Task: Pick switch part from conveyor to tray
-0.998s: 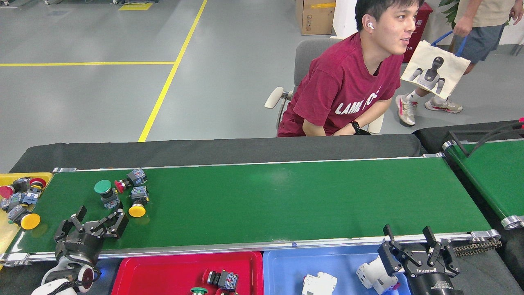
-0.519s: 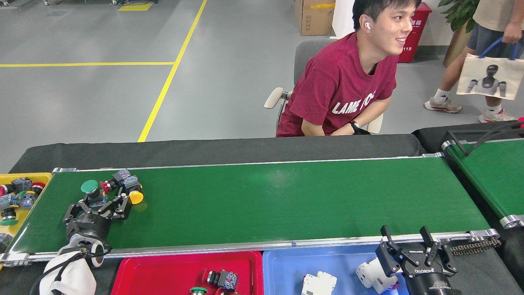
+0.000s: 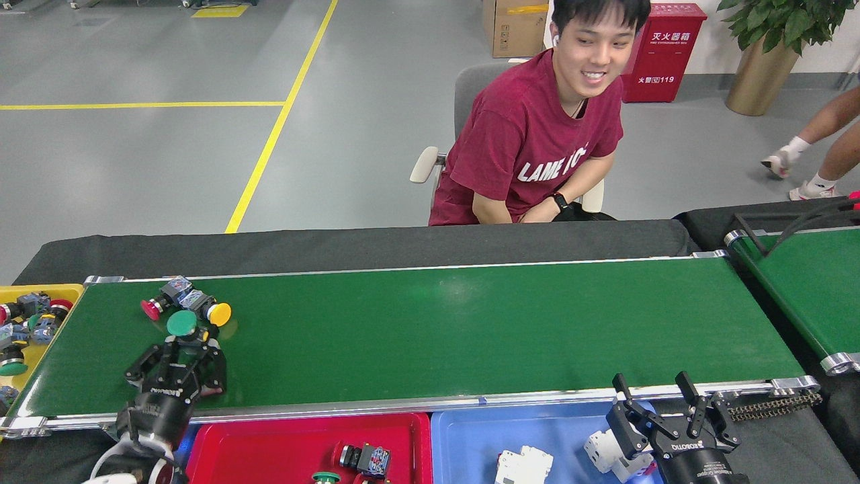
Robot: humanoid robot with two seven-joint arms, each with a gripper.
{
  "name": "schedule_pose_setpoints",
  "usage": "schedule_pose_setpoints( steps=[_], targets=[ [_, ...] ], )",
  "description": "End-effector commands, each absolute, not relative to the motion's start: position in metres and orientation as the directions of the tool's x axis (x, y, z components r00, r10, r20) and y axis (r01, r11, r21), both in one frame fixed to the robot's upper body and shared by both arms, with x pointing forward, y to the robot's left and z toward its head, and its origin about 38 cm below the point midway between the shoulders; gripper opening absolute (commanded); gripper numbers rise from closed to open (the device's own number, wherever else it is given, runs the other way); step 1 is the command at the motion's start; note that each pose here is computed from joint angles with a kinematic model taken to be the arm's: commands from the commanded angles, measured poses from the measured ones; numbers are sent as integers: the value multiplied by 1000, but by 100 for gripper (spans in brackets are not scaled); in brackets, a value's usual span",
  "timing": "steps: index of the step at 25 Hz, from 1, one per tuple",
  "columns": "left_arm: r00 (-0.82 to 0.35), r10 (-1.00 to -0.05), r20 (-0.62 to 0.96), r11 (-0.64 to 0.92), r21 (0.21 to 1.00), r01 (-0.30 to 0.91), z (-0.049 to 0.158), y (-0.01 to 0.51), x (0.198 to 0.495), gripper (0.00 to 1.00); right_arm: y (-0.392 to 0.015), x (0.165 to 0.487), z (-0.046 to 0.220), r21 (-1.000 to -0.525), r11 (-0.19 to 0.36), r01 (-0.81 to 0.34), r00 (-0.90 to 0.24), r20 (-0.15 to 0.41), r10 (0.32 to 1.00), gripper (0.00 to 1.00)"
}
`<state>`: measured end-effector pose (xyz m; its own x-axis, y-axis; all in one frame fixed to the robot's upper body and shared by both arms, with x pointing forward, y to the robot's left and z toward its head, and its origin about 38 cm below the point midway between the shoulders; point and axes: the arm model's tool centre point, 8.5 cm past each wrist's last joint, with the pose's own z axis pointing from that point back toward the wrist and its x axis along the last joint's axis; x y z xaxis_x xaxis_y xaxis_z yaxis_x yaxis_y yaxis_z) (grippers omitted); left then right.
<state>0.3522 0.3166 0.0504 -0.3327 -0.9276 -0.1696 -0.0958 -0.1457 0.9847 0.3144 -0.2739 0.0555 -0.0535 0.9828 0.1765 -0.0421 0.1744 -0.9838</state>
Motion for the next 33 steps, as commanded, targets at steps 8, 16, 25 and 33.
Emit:
schedule_pose_setpoints(
  steps=[8, 16, 25, 33],
  targets=[
    [-592, -804, -65, -77, 997, -4, 48, 254, 251, 100, -274, 314, 60, -984, 174, -29, -61, 176, 983, 99],
    [-315, -945, -91, -87, 996, -26, 51, 284, 263, 100, -275, 309, 56, -985, 165, -46, -71, 168, 983, 99],
    [44, -988, -150, -149, 988, 37, 53, 355, 264, 100, -272, 310, 59, -986, 165, -38, -97, 168, 981, 99],
    [93, -988, -127, -114, 985, 131, 71, 382, 364, 100, -271, 319, 65, -984, 177, -17, -72, 177, 981, 99]
  ],
)
